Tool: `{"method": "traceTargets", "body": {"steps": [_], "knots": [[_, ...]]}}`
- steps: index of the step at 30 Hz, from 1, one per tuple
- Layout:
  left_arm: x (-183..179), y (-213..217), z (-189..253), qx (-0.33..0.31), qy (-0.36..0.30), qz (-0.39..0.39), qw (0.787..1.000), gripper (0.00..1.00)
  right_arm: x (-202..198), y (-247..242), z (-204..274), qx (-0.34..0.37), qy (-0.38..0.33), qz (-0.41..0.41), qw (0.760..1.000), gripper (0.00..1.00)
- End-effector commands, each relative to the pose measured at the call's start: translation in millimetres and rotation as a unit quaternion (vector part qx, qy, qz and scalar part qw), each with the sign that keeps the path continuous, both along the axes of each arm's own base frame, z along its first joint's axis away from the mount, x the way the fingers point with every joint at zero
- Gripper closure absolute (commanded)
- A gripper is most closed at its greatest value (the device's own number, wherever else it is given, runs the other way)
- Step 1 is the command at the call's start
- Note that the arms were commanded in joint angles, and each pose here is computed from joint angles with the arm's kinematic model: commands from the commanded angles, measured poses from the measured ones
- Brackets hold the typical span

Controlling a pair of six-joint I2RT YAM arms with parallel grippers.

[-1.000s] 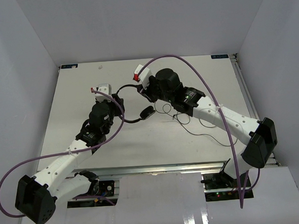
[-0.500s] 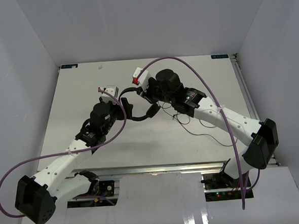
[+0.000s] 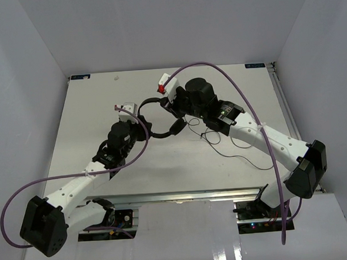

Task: Wrap the headphones

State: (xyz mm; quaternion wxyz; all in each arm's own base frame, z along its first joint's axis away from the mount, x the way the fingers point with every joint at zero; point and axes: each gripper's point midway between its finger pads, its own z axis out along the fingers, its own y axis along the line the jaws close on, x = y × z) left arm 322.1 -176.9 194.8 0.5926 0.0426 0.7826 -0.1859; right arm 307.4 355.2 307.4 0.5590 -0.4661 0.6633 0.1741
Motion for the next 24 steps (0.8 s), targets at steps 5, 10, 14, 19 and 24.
{"method": "traceTargets", "body": {"steps": [5, 10, 14, 19, 24], "knots": [[14, -2, 30, -0.034, -0.036, 0.014, 0.999, 0.59, -2, -6, 53, 0.064, -0.033, -0.004, 0.997, 0.92], [13, 0, 38, -0.040, -0.046, 0.014, 0.998, 0.60, -4, -2, 44, 0.060, -0.022, 0.004, 0.998, 0.92], [14, 0, 40, -0.039, -0.049, 0.012, 0.998, 0.49, -6, 0, 42, 0.060, -0.018, 0.012, 0.998, 0.92], [15, 1, 41, -0.038, -0.050, 0.010, 0.998, 0.49, -6, 1, 40, 0.059, -0.015, 0.015, 0.998, 0.92], [18, 0, 44, -0.041, -0.054, 0.007, 0.998, 0.70, -8, 2, 36, 0.059, -0.007, 0.021, 0.998, 0.92]]}}
